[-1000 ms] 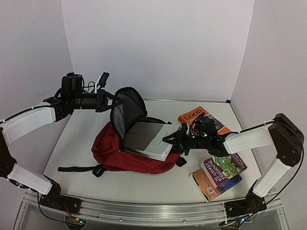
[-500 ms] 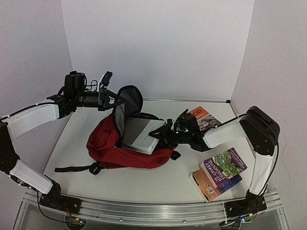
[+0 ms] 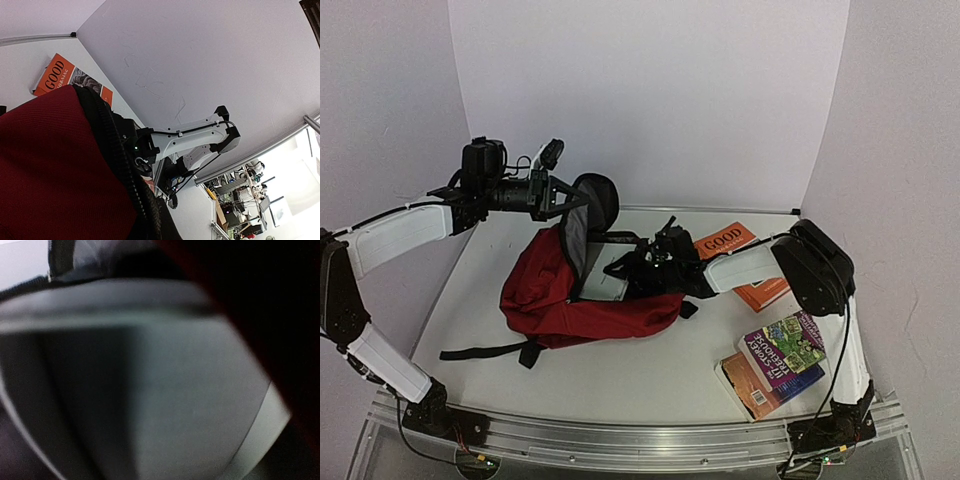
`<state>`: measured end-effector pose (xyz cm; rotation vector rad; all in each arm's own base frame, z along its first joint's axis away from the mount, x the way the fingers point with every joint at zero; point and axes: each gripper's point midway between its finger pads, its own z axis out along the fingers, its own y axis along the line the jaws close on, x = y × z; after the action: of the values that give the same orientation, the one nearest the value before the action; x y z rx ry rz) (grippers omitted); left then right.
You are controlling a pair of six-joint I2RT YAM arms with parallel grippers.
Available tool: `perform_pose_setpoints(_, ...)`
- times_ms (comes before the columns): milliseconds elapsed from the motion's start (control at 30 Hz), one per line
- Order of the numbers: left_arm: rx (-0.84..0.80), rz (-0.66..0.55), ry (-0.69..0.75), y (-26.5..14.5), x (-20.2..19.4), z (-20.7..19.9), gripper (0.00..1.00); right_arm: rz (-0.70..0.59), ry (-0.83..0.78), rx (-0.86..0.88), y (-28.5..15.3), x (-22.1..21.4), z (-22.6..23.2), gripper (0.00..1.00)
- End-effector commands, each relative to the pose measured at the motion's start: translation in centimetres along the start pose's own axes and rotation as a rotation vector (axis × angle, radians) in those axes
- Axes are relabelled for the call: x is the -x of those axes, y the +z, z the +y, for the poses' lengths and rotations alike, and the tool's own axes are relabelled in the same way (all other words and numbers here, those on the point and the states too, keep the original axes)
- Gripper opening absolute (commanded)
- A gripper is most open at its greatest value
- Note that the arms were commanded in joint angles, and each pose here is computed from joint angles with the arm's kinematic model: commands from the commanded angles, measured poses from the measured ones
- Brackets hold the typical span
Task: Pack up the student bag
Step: Place the book in the student bag.
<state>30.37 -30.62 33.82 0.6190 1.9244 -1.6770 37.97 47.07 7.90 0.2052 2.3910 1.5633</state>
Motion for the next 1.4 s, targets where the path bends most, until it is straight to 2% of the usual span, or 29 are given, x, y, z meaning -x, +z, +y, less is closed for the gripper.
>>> perform_pose_setpoints(0, -0.184, 0.003, 0.208, -0.3, 1.9, -6.8, 0.0, -0.049, -0.132, -0.11, 1.8, 2.1, -0.5, 0.49)
perform_pose_setpoints(167, -0.185, 0.011, 0.195, -0.3, 1.3, -6.6, 0.0, -0.06, -0.173, -0.183, 3.2, 2.9, -2.4, 0.53)
perform_pose_setpoints(300, -0.162, -0.016, 0.2, -0.6, 1.3, -6.6, 0.0, -0.063, -0.197, -0.216, 3.6, 3.1, -3.2, 0.62)
perform_pose_setpoints(367, -0.117, -0.05, 0.197, -0.9, 1.6, -6.3, 0.0, -0.087, -0.239, -0.233, 3.0, 3.6, -2.7, 0.7)
perform_pose_setpoints(600, -0.026, -0.1, 0.201, -2.0, 1.0, -5.9, 0.0, -0.164, -0.534, -0.271, -2.2, 4.7, 1.6, 0.98)
perform_pose_setpoints(800, -0.001, -0.106, 0.192, -2.4, 0.3, -5.7, 0.0, -0.176, -0.7, -0.395, -6.5, 3.9, 1.5, 0.98)
perform_pose_setpoints(900, -0.001, -0.104, 0.189, -2.4, 0.2, -5.7, 0.0, -0.193, -0.702, -0.478, -8.1, 3.9, 0.2, 0.98)
perform_pose_setpoints(1033, -0.002, -0.102, 0.188, -2.4, 0.1, -5.6, 0.0, -0.152, -0.64, -0.484, -8.0, 2.8, -1.5, 0.97)
perform_pose_setpoints(1133, -0.001, -0.101, 0.186, -2.4, 0.0, -5.5, 0.0, -0.122, -0.593, -0.482, -7.2, 2.0, -2.7, 0.9)
perform_pose_setpoints(1367, -0.005, -0.088, 0.179, -2.4, -0.4, -5.3, 0.0, -0.059, -0.545, -0.396, -4.7, 0.8, -3.2, 0.66)
